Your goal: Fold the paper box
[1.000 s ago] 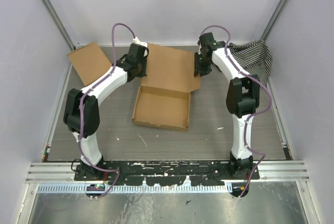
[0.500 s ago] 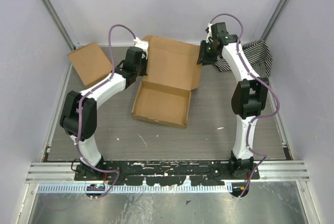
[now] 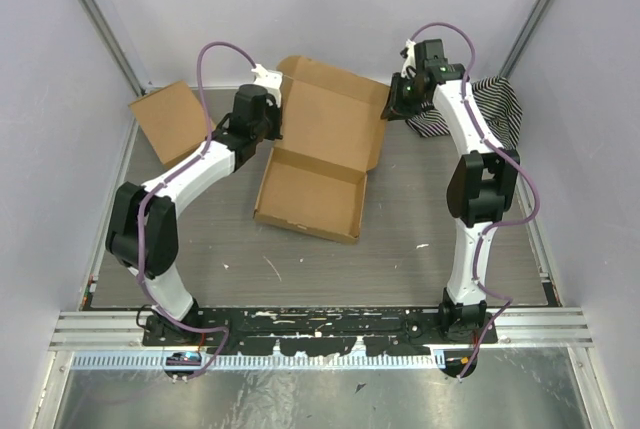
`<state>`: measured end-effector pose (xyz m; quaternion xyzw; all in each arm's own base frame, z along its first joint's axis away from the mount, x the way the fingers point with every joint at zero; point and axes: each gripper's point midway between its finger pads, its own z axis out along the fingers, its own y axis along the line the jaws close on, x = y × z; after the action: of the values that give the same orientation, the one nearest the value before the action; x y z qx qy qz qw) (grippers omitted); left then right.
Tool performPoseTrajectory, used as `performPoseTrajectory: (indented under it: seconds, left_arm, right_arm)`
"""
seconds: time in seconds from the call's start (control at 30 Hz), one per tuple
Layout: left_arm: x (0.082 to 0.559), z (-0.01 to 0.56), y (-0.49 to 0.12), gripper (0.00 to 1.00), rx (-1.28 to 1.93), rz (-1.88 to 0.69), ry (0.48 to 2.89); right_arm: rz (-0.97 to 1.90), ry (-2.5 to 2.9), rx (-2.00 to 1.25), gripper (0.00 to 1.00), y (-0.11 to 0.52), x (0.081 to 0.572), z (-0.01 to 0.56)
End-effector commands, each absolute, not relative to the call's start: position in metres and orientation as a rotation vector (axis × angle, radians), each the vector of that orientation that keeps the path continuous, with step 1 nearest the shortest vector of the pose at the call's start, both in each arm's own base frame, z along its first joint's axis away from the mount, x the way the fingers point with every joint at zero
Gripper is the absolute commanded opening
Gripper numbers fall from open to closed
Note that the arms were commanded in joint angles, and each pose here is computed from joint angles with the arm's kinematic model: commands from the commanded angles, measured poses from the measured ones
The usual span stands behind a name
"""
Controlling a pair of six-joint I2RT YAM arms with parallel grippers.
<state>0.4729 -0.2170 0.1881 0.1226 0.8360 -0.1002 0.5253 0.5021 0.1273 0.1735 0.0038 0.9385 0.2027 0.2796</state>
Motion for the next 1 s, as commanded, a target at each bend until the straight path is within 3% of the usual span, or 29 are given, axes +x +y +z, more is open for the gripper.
performPoseTrajectory:
  seconds: [0.0,0.23,0.4,0.6,0.7,0.97]
  left_arm:
    - [0.472,0.216,-0.221,0.0,0.295,-0.281,1.919]
    - [0.47,0.218,-0.219,0.0,0.308,-0.268,1.924]
    - [0.469,0.213,-0.211,0.16,0.304,-0.214,1.964]
    - [0.473,0.223,-0.186,0.66,0.247,-0.063,1.98]
    - [0.478,0.237,-0.165,0.78,0.18,0.043,1.976]
    - [0.489,0.27,-0.129,0.8,0.118,0.024,2.108]
  right_arm:
    - [0.553,2.465,-0.001,0.22,0.133,0.51,0.192]
    - [0.416,2.48,0.034,0.05,0.122,0.512,0.186]
    - [0.314,2.365,-0.001,0.01,0.12,0.518,0.211]
    - [0.192,2.174,-0.086,0.01,0.115,0.523,0.26]
    - [0.167,2.108,-0.138,0.01,0.114,0.519,0.276]
    - [0.14,1.967,-0.238,0.01,0.11,0.504,0.305]
